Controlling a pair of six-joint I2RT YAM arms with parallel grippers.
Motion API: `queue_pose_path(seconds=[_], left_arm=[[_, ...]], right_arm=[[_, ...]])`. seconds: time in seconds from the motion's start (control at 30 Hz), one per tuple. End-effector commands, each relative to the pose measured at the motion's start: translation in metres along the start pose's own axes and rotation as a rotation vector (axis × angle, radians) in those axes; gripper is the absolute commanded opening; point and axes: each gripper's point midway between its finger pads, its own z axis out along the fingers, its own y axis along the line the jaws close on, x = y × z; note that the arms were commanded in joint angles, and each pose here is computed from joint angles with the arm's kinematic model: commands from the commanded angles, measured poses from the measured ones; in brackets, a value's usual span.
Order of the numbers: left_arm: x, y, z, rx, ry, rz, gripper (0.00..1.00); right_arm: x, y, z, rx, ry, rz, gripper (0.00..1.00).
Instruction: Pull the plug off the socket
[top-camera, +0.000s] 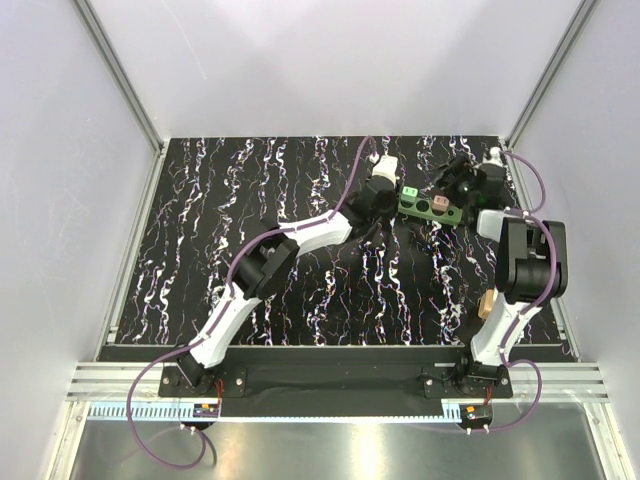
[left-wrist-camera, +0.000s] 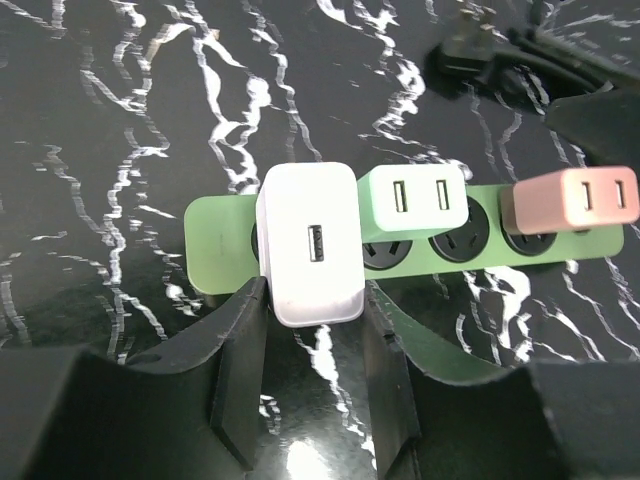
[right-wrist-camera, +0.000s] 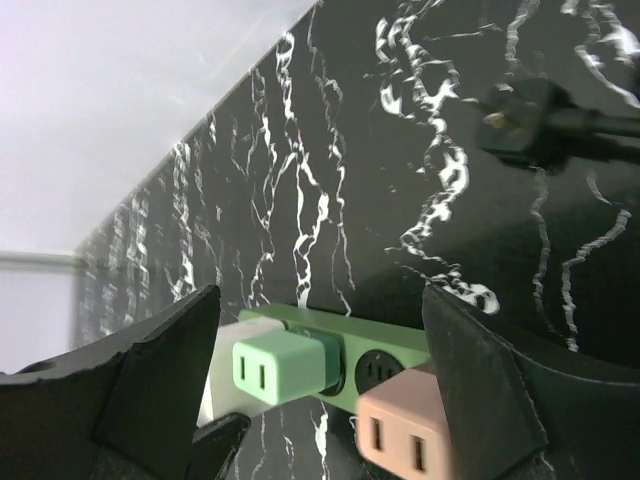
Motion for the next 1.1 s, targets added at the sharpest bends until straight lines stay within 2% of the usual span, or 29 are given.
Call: queue_pose_path(seconds=[0.0,0.27,0.4,0.43,0.47,0.5,0.6,0.67,0.7,0.8,0.83,0.9,1.07], left_arm=[[-0.055,-0.018,-0.011,0.049,-0.110,-0.054,0.12],[-0.062,-0.016,-0.015,0.040,-0.127,-0.041,0.12],[-0.064,-0.010,-0.025,0.022,-0.125,-0.032,0.12],[-0.067,-0.010,-0.030,0.021,-0.132,-0.028,0.12],[-0.068,-0.008,-0.032,0.017,-0.133,-0.025,0.12],[-0.070,-0.008,-0.034,0.016,-0.141,-0.023,0.12],[-0.072,-0.010,-0.040,0.035,-0.145,-0.017,0.13],[-0.069,-0.009,-0.040,0.036,-0.139,-0.018,0.13],[-0.070,-0.010,-0.040,0.039,-0.141,-0.020,0.13],[-0.070,-0.011,-0.041,0.043,-0.141,-0.019,0.13],[-0.071,-0.010,-0.042,0.044,-0.142,-0.016,0.13],[-0.074,-0.009,-0.043,0.038,-0.152,-0.004,0.14],[-0.076,-0.005,-0.042,0.024,-0.161,0.007,0.14]], right_arm=[[-0.014,0.037,-0.007,0.044,0.009,-0.181,0.88],[-0.031,0.055,-0.020,0.135,0.040,-0.269,0.88],[-0.018,0.060,-0.028,0.171,0.145,-0.320,0.80],[-0.022,0.065,-0.029,0.166,0.142,-0.328,0.77],[-0.010,0.077,-0.029,0.144,0.165,-0.347,0.65],[-0.004,0.077,-0.031,0.151,0.191,-0.356,0.59],[0.013,0.077,-0.034,0.181,0.242,-0.367,0.29],[0.019,0.075,-0.035,0.192,0.252,-0.379,0.27],[0.022,0.075,-0.035,0.195,0.257,-0.388,0.21],[0.030,0.079,-0.032,0.200,0.272,-0.408,0.13],[0.036,0.074,-0.029,0.218,0.290,-0.413,0.06],[0.036,0.066,-0.027,0.263,0.296,-0.418,0.00],[0.049,0.050,-0.020,0.311,0.348,-0.415,0.00]])
